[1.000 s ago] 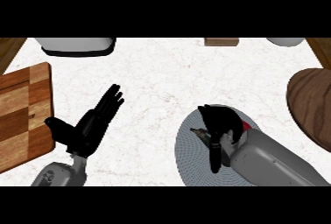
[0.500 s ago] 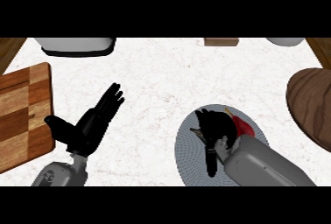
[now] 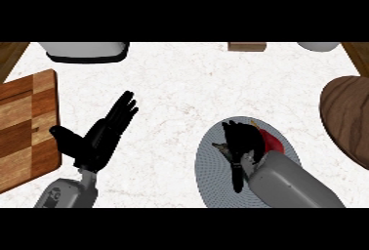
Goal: Pick the eggplant from the placemat and place it in the bowl
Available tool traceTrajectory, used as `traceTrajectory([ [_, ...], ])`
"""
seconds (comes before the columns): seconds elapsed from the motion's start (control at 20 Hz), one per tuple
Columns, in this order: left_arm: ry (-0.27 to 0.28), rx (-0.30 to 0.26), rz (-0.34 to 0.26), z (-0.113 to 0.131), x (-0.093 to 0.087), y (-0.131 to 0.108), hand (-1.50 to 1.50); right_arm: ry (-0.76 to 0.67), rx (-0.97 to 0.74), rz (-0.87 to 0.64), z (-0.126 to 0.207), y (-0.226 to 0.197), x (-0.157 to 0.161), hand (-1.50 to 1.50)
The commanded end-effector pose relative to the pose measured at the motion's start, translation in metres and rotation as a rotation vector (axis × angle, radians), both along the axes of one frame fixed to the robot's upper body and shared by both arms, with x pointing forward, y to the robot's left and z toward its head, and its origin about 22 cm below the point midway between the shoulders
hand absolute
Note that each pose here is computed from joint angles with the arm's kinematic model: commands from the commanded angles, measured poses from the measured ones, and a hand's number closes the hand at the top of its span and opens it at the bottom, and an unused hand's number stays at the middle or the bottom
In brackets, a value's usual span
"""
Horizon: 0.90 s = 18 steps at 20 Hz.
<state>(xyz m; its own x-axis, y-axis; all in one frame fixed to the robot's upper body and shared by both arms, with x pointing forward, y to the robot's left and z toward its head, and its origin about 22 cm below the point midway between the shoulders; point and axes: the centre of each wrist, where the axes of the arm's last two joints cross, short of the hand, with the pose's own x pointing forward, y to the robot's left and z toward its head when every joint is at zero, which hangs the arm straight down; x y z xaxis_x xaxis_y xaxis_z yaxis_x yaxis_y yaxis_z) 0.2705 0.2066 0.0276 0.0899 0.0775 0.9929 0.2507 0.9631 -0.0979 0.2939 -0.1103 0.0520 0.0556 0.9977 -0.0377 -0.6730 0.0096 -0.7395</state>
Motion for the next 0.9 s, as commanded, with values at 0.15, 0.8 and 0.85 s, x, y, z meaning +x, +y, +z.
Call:
traceTrajectory([
  [0.15,-0.010,0.005,-0.008,-0.017,-0.017,-0.003,0.00,0.008,-0.079,-0.072,-0.017,0.001,-0.015,-1.50],
  [0.8,-0.015,0.005,0.004,-0.002,0.005,0.009,0.00,-0.037,-0.019,0.056,-0.050,-0.006,-0.005,1.50],
  [0.85,-0.003,-0.013,0.001,-0.003,-0.013,0.005,0.00,-0.055,-0.023,0.059,-0.036,-0.004,-0.007,1.50],
])
